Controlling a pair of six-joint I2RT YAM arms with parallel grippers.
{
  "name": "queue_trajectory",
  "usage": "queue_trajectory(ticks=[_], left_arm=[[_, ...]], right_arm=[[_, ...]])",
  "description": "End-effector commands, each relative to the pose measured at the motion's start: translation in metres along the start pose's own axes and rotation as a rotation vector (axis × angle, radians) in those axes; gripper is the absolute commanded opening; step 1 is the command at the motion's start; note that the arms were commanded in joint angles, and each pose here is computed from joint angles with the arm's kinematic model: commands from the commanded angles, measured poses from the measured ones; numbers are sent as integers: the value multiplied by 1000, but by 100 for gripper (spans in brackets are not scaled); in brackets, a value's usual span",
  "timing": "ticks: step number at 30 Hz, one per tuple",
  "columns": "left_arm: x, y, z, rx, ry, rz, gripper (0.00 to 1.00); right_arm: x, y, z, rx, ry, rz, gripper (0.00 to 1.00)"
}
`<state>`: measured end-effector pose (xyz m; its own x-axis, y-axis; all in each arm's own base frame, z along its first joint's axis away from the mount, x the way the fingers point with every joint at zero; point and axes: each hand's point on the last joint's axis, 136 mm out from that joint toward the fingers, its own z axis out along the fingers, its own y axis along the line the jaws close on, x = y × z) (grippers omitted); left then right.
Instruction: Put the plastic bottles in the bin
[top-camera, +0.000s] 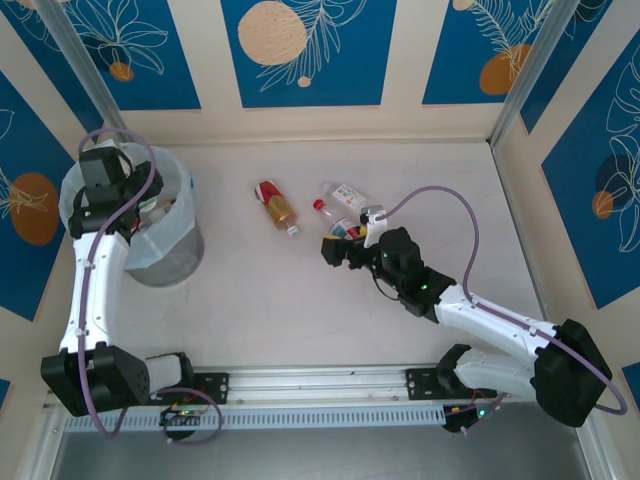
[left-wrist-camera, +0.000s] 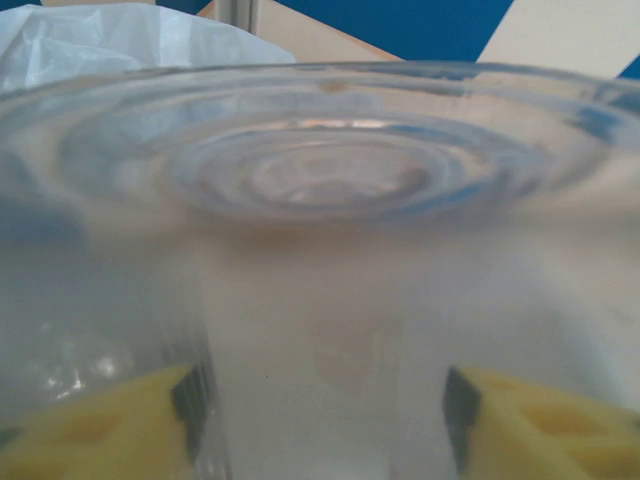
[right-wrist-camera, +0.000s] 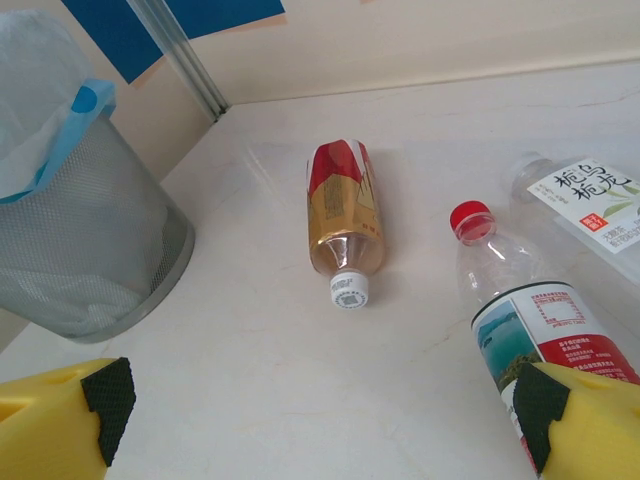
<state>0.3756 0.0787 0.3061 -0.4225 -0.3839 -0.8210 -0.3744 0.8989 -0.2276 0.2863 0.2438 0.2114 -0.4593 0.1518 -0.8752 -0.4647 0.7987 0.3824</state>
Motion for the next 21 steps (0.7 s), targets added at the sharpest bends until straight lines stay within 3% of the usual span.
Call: queue_trajectory(ticks=[1,21], left_arm=[[9,-1,3,18,53,-4,68],[-3,-19,-3,94,44,17,92]], right_arm=[[-17,8,0,-22,-33,8,100],[-12,1,8,25,5,14,99]])
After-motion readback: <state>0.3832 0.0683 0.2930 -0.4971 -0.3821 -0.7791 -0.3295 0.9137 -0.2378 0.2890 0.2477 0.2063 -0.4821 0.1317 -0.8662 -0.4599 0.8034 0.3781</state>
